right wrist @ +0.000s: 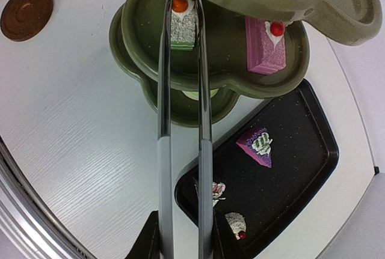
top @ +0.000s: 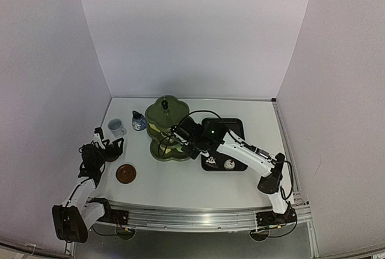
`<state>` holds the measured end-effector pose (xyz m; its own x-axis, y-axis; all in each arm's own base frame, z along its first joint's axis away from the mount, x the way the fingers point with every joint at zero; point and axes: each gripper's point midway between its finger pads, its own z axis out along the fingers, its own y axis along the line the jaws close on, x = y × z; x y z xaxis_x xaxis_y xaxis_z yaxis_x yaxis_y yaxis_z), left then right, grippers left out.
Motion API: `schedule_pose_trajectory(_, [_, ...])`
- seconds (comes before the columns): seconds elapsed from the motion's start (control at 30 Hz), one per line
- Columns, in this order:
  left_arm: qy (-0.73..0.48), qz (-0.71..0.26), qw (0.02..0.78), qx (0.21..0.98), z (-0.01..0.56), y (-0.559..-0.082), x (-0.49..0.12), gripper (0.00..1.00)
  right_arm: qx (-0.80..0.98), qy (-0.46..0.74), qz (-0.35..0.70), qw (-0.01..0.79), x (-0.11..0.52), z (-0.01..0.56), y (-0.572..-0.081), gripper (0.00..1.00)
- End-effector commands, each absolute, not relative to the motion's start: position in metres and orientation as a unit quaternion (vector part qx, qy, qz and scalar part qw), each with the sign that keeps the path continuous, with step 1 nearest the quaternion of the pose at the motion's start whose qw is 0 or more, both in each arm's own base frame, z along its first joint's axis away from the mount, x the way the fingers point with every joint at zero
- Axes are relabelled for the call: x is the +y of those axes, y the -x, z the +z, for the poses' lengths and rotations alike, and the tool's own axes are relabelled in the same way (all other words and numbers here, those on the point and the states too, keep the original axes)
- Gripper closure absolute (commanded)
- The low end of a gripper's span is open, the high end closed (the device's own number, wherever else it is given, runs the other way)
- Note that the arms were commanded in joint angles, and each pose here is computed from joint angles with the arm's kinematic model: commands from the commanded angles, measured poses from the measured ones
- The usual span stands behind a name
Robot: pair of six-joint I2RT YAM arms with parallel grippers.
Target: Serve the afternoon tea
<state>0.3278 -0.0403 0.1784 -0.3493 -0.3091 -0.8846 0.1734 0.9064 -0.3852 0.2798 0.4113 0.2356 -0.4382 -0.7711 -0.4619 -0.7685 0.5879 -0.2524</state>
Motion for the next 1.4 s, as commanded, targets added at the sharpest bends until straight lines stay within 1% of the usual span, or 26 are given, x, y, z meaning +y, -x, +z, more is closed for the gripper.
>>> schedule_pose_trajectory(0.0, [0.040, -0.209, 0.589, 0.780, 0.192, -0.329, -0.038, 0.00, 0.848, 0.437, -0.003, 0.299, 0.412, 0.242, -0.293, 1.00])
schedule_pose_trajectory(0.1, [0.041, -0.208, 0.590, 0.779, 0.192, -0.328, -0.037, 0.00, 0.851, 0.434, -0.003, 0.296, 0.411, 0.240, -0.293, 1.00])
schedule_pose_trajectory(0.33, [0.043, -0.208, 0.589, 0.780, 0.191, -0.328, -0.037, 0.00, 0.856, 0.425, -0.003, 0.295, 0.408, 0.238, -0.297, 0.80])
schedule_pose_trajectory(0.4, [0.043, -0.208, 0.588, 0.781, 0.190, -0.328, -0.037, 0.00, 0.855, 0.424, -0.002, 0.297, 0.408, 0.240, -0.297, 0.76])
schedule_pose_trajectory(0.5, [0.043, -0.208, 0.587, 0.781, 0.189, -0.328, -0.037, 0.00, 0.861, 0.409, 0.005, 0.301, 0.407, 0.244, -0.297, 0.73])
schedule_pose_trajectory(0.8, [0.043, -0.208, 0.584, 0.783, 0.187, -0.328, -0.037, 0.00, 0.866, 0.395, 0.018, 0.308, 0.403, 0.256, -0.293, 0.70])
schedule_pose_trajectory(1.17, [0.043, -0.208, 0.582, 0.785, 0.185, -0.328, -0.037, 0.00, 0.863, 0.381, 0.044, 0.327, 0.397, 0.281, -0.288, 0.69])
schedule_pose_trajectory(1.37, [0.042, -0.209, 0.582, 0.785, 0.185, -0.328, -0.038, 0.00, 0.866, 0.383, 0.047, 0.318, 0.389, 0.280, -0.280, 0.69])
